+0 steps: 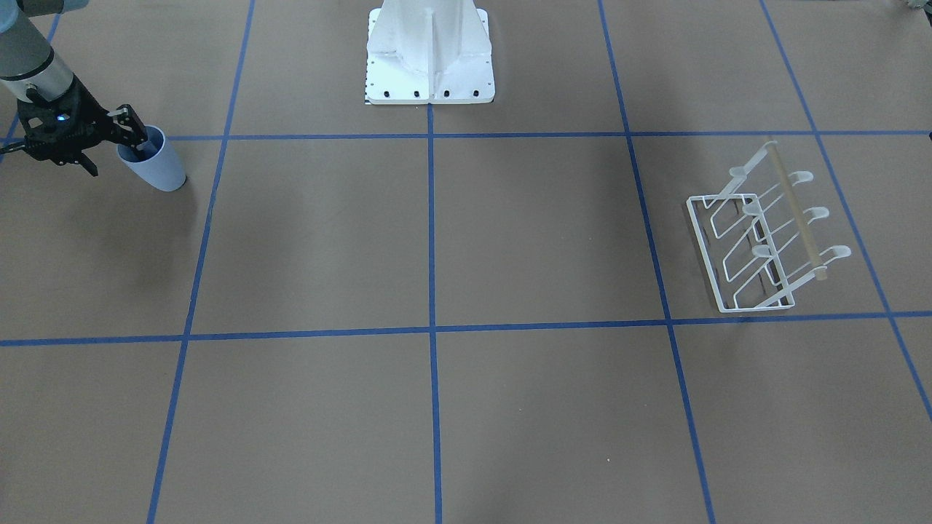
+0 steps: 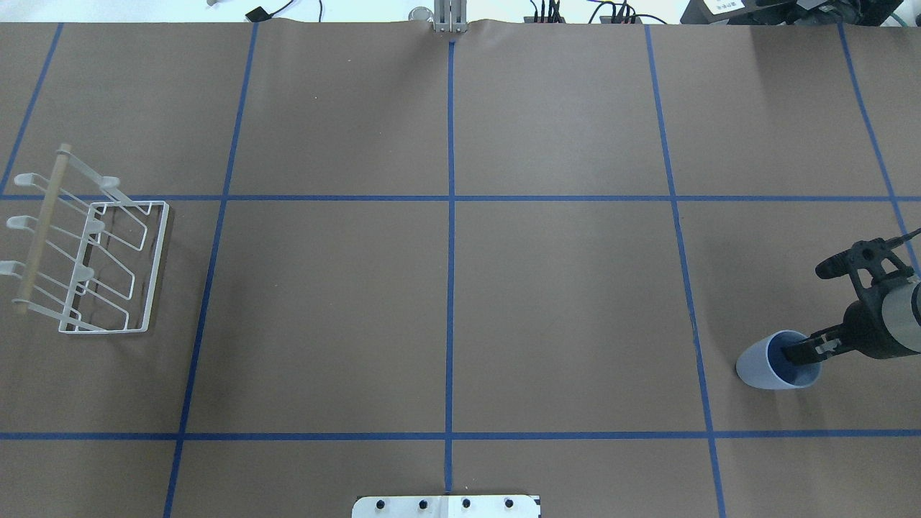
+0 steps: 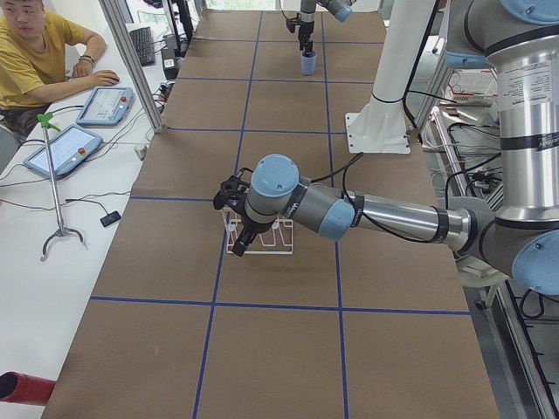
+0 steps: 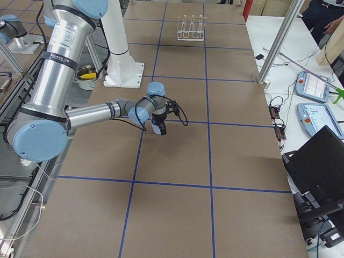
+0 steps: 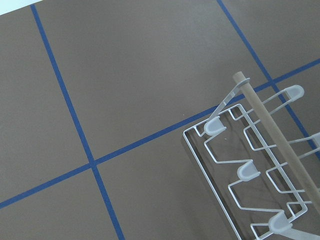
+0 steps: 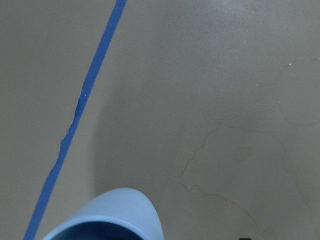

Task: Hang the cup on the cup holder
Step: 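Lower the right gripper onto the light blue cup and grasp it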

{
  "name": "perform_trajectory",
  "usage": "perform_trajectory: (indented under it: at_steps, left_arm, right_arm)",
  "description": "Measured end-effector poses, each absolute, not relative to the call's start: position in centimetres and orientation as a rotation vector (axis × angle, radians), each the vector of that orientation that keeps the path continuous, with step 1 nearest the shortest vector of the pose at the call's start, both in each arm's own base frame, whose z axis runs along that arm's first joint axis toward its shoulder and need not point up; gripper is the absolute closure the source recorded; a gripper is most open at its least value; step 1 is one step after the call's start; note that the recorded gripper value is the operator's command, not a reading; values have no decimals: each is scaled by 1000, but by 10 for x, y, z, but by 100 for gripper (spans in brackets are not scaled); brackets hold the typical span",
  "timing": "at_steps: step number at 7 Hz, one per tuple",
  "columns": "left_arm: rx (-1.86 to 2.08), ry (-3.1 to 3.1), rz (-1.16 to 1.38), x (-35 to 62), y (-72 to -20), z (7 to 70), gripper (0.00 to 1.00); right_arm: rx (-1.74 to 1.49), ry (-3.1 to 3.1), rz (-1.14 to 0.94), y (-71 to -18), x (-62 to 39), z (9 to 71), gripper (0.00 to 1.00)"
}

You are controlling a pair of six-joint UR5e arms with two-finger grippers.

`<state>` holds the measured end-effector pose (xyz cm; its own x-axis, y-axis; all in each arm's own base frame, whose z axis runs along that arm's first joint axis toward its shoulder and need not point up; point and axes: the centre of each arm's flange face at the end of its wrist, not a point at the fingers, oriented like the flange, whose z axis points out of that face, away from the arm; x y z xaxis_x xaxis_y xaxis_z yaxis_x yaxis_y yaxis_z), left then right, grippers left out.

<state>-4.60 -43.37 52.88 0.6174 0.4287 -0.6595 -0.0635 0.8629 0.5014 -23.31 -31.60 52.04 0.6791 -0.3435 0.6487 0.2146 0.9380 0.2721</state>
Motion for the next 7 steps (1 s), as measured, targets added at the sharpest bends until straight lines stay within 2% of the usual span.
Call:
perform_trajectory:
  at_steps: [1, 3, 7]
  left_arm:
    - [461, 865, 295, -46, -434, 529, 2]
    - [461, 866, 295, -46, -434, 529, 2]
    - [465, 866, 297, -46, -434, 527, 2]
  right_arm:
    - [175, -762, -321, -315, -235, 524, 60]
    - [164, -756, -332, -312, -240, 530, 100]
    - [153, -760, -347, -309, -242, 532, 100]
